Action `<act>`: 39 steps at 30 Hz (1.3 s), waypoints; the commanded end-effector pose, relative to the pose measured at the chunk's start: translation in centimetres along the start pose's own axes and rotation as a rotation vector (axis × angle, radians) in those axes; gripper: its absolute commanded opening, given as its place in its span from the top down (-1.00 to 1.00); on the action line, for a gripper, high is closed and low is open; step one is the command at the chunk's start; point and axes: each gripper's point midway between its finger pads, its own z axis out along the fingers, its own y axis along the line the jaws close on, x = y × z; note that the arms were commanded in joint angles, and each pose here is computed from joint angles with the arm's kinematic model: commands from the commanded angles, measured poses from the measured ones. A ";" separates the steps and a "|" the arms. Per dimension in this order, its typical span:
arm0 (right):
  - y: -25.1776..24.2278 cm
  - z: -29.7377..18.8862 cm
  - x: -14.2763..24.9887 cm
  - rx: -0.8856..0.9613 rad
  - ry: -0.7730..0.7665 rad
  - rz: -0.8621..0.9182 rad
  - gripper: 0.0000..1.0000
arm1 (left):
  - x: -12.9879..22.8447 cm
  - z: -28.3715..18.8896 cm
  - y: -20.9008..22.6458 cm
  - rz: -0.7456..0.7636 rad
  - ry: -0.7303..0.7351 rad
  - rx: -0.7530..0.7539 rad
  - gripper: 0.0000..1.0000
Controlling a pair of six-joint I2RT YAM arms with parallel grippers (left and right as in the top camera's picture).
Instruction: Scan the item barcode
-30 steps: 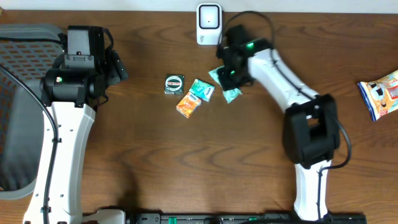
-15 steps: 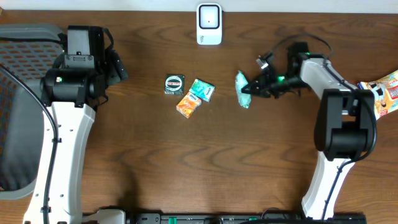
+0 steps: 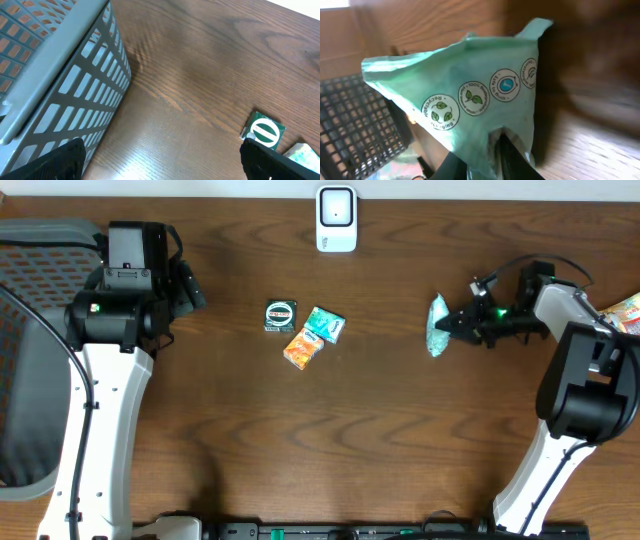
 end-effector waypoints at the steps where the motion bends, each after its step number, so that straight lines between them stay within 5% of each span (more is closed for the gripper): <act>1: -3.5 -0.7 0.3 0.168 0.000 0.043 0.68 | -0.1 0.1 0.3 0.012 -0.001 -0.016 -0.95; 14: -5.5 -6.9 -1.1 0.498 -0.009 0.078 0.42 | -0.1 0.1 0.3 0.012 -0.001 -0.016 -0.96; 29: -2.4 -7.8 -0.6 0.547 0.069 -0.042 -0.50 | -0.1 0.1 0.3 0.012 -0.001 -0.016 -0.96; 39: 0.5 -4.1 -0.5 0.557 0.102 -0.163 -0.51 | -0.1 0.1 0.3 0.012 -0.001 -0.016 -0.96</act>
